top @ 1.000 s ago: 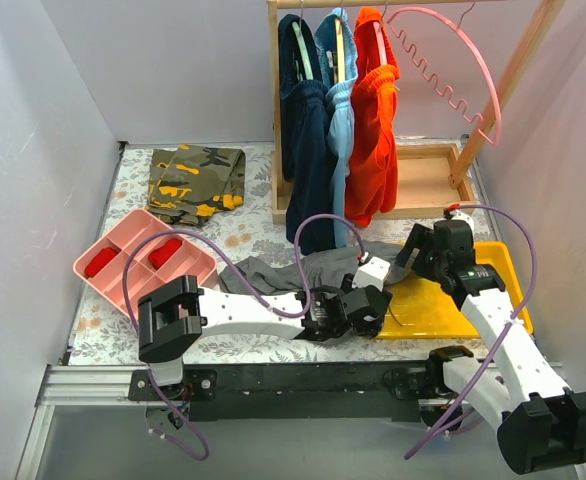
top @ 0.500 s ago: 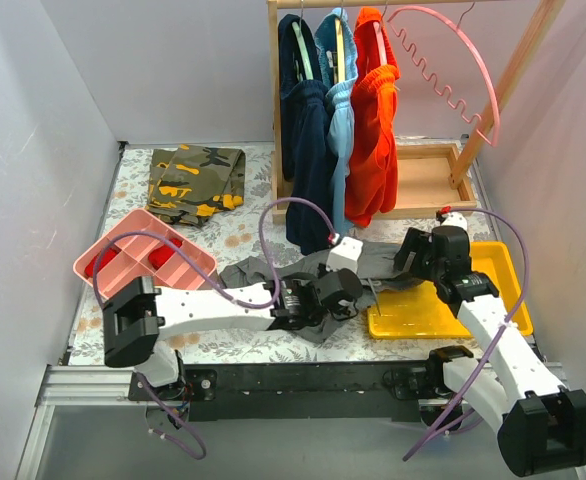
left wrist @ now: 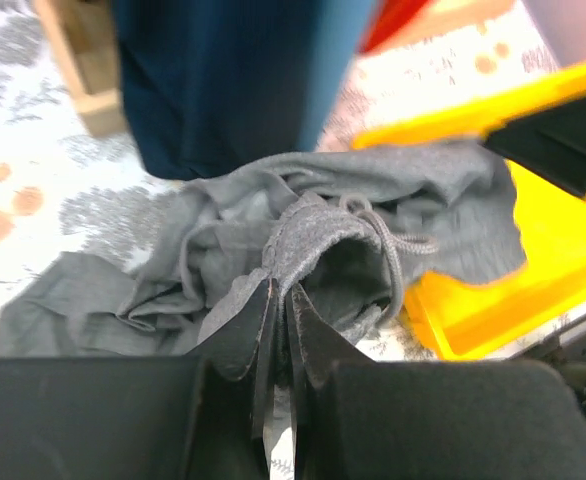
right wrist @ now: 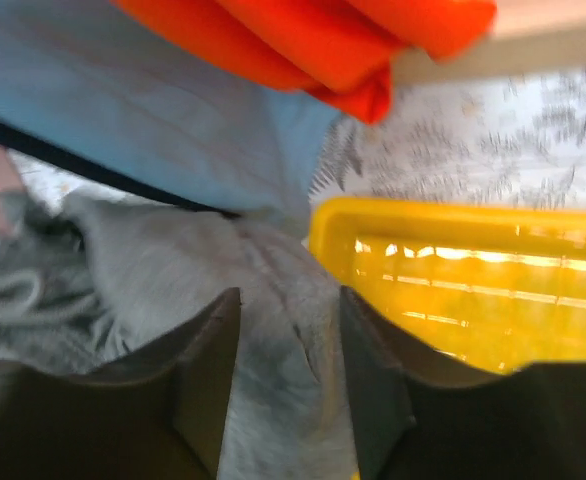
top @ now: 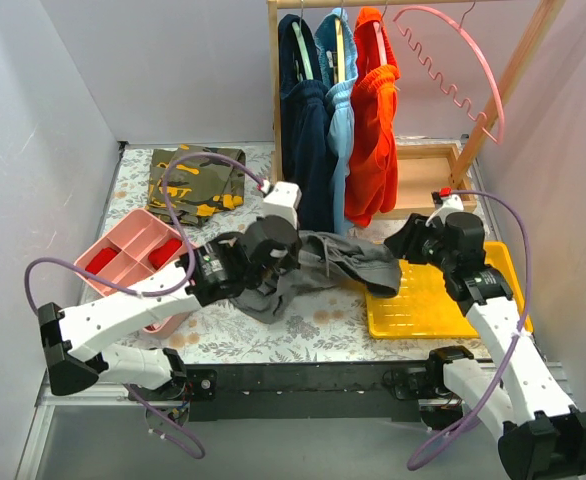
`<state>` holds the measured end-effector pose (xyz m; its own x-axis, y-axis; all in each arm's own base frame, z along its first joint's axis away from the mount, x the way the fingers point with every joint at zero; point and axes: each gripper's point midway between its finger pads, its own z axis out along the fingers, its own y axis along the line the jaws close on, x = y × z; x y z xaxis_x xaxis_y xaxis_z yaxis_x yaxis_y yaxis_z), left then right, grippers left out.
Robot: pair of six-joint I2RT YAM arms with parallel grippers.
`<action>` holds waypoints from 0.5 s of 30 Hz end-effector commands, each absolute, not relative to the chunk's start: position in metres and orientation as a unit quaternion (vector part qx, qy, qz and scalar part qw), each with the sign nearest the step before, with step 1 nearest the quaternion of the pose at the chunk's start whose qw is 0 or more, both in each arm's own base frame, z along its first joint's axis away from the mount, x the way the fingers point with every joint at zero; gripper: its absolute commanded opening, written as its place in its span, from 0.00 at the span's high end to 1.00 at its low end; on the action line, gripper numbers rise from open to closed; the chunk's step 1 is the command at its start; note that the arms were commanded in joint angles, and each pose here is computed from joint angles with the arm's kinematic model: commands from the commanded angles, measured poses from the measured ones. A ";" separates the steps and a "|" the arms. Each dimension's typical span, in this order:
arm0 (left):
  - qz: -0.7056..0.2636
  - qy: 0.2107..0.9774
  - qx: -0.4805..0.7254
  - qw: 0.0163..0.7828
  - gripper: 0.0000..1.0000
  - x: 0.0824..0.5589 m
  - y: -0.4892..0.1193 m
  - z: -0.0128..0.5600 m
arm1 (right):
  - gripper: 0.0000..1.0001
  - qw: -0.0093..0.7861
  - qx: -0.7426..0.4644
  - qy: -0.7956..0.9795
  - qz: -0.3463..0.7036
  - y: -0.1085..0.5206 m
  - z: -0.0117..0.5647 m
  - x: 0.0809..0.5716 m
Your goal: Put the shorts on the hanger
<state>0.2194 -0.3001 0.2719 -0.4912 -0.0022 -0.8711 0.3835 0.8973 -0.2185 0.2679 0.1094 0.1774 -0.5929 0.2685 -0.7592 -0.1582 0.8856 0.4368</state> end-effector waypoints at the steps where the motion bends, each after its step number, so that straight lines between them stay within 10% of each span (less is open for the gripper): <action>1: -0.201 0.842 0.109 0.488 1.00 0.236 -0.271 0.300 | 0.40 0.490 -0.022 0.821 0.292 0.128 0.239 0.252; 4: -0.200 0.856 0.090 0.468 1.00 0.260 -0.258 0.293 | 0.26 0.499 -0.046 0.816 0.289 0.131 0.247 0.235; 15: -0.224 0.878 0.066 0.419 1.00 0.307 -0.244 0.269 | 0.24 0.447 -0.120 0.855 0.233 0.170 0.193 0.203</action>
